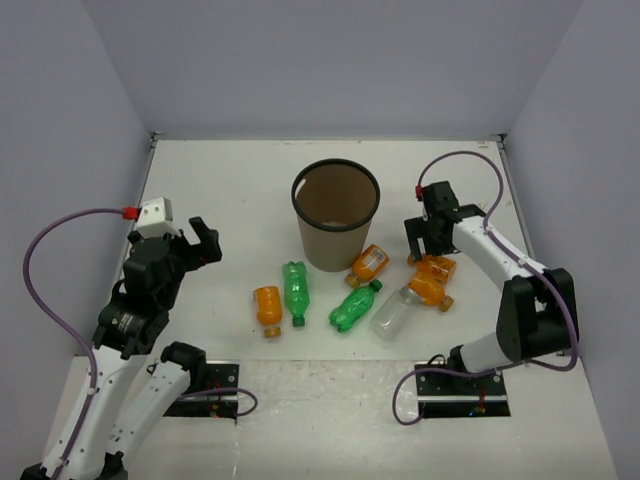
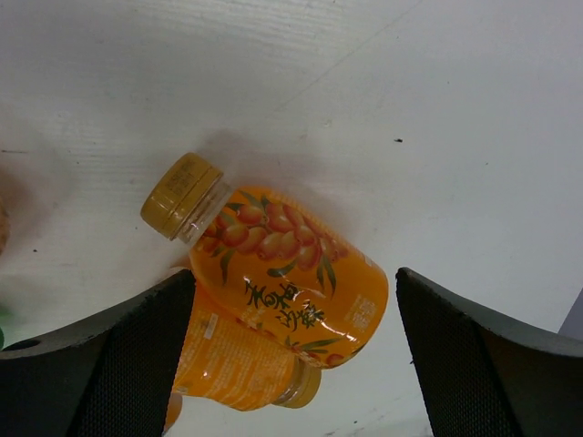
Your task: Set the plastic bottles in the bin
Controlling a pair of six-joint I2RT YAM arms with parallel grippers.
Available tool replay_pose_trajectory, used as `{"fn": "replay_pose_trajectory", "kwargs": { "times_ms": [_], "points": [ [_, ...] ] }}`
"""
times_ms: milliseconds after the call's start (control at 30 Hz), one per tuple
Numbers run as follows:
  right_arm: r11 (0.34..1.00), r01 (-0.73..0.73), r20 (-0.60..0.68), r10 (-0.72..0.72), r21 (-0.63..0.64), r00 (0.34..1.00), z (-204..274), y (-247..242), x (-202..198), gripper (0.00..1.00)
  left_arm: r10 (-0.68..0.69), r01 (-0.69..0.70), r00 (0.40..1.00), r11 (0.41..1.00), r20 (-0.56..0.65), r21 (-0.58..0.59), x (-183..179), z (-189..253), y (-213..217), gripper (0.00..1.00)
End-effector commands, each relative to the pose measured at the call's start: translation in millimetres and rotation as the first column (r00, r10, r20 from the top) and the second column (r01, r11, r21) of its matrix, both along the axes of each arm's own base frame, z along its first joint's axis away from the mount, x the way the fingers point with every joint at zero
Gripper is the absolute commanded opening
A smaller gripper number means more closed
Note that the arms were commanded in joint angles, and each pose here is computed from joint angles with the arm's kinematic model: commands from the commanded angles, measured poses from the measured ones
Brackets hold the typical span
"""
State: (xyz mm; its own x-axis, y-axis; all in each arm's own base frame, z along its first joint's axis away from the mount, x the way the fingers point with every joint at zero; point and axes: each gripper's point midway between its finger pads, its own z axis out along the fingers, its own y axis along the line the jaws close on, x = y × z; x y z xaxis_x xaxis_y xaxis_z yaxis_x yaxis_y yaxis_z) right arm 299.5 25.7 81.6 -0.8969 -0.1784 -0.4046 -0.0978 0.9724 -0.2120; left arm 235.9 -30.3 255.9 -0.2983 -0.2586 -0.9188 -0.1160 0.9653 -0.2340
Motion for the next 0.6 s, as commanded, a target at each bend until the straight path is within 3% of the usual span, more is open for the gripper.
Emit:
{"fn": "replay_pose_trajectory", "kwargs": {
  "times_ms": [0,367,567],
  "points": [
    [0.999,-0.017,-0.023,0.016,-0.027,1.0,3,-1,3,0.91,-0.01,0.011,0.998,1.0,0.056,-0.004,0,12,-1,1.0],
    [0.999,-0.004,-0.164,-0.004,-0.051,0.986,-33,-4,-8,0.9,0.01,-0.009,0.997,1.0,0.082,-0.011,-6,18,2,1.0],
    [0.995,0.05,-0.176,-0.064,-0.082,0.982,-42,-16,-1,0.86,0.016,-0.014,0.996,1.0,0.09,-0.016,-8,20,3,1.0]
  ]
}}
